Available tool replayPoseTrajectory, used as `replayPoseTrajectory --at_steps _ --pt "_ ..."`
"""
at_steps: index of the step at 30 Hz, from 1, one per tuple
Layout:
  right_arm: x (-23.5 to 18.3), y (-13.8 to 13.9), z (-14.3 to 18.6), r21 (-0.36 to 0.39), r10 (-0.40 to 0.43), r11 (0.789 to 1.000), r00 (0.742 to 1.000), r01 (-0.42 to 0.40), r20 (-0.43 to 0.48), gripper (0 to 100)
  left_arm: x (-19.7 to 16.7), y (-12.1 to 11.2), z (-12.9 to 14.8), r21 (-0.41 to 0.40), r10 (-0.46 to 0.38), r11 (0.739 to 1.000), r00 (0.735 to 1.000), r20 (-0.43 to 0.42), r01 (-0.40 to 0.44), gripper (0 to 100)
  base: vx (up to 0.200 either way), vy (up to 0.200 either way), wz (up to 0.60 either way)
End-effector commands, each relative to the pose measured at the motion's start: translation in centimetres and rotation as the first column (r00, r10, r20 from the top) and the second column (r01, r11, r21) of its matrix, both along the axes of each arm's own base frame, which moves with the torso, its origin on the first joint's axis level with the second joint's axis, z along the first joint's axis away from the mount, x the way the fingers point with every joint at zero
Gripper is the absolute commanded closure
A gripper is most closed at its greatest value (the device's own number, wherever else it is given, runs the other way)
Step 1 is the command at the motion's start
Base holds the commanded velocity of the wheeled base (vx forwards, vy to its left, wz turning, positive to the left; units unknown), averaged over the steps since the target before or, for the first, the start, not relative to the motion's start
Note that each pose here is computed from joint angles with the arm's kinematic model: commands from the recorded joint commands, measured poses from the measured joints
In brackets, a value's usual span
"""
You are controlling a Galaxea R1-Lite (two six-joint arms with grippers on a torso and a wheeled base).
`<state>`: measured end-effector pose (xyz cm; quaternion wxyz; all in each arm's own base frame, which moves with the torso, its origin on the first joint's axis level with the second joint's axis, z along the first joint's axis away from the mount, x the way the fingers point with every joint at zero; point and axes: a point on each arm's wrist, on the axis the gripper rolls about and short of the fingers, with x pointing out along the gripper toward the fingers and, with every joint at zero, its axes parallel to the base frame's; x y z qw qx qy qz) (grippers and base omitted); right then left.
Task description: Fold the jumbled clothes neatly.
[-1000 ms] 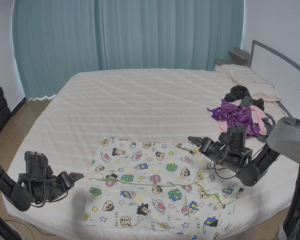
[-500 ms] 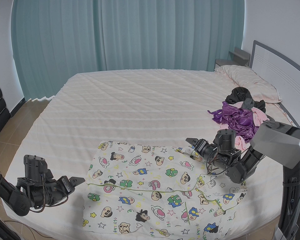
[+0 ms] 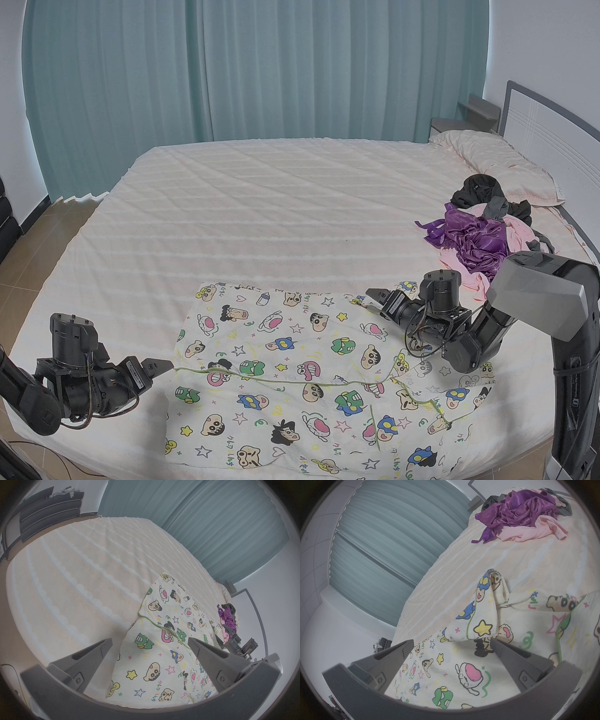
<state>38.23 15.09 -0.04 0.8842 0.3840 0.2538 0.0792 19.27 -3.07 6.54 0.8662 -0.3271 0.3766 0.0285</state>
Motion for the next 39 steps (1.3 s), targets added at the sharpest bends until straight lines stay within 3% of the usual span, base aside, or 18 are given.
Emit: replayPoseTrajectory --at_steps 1,7,14,19,22,25,32,39 --pt "0.7 0.0 -1.5 -0.016 -0.021 1.000 1.000 0.021 -0.017 0 0.0 -0.3 0.0 -0.018 0.002 1.000 1.000 -0.007 -0.002 0 0.000 0.000 0.00" --pt "1.5 0.2 -2.0 -0.034 -0.044 0.998 0.999 0.043 -0.031 0 0.0 -0.5 -0.1 -0.023 -0.003 1.000 1.000 -0.012 0.003 0 0.000 0.000 0.00" --pt "4.3 1.3 -0.5 0.004 -0.077 0.997 0.993 0.077 0.088 0 0.0 -0.5 -0.1 -0.024 -0.002 1.000 1.000 -0.012 0.002 0 0.000 0.000 0.00" --pt "7.1 0.5 3.3 0.093 -0.148 0.988 0.950 0.127 0.274 0 0.0 -0.5 -0.2 -0.039 0.010 0.999 1.000 -0.019 -0.010 0 0.000 0.000 0.00" --pt "7.7 -0.3 4.3 0.119 -0.167 0.984 0.930 0.135 0.328 0 0.1 -0.6 -0.3 -0.040 0.012 0.999 1.000 -0.026 -0.013 0 0.000 0.000 0.00" --pt "9.0 -1.2 3.4 0.101 -0.182 0.983 0.924 0.157 0.336 0 0.2 -0.6 -0.4 -0.040 0.012 0.999 1.000 -0.025 -0.013 0 0.000 0.000 0.00" --pt "8.8 -2.6 1.8 0.051 -0.161 0.987 0.943 0.153 0.291 0 0.2 -0.6 -0.6 -0.040 0.013 0.999 0.999 -0.031 -0.014 0 0.000 0.000 0.00" --pt "8.1 -6.1 0.7 -0.125 -0.080 0.985 0.959 0.118 0.274 0 0.2 -0.6 -0.7 -0.040 0.013 0.999 0.999 -0.034 -0.014 0 0.000 0.000 0.00"
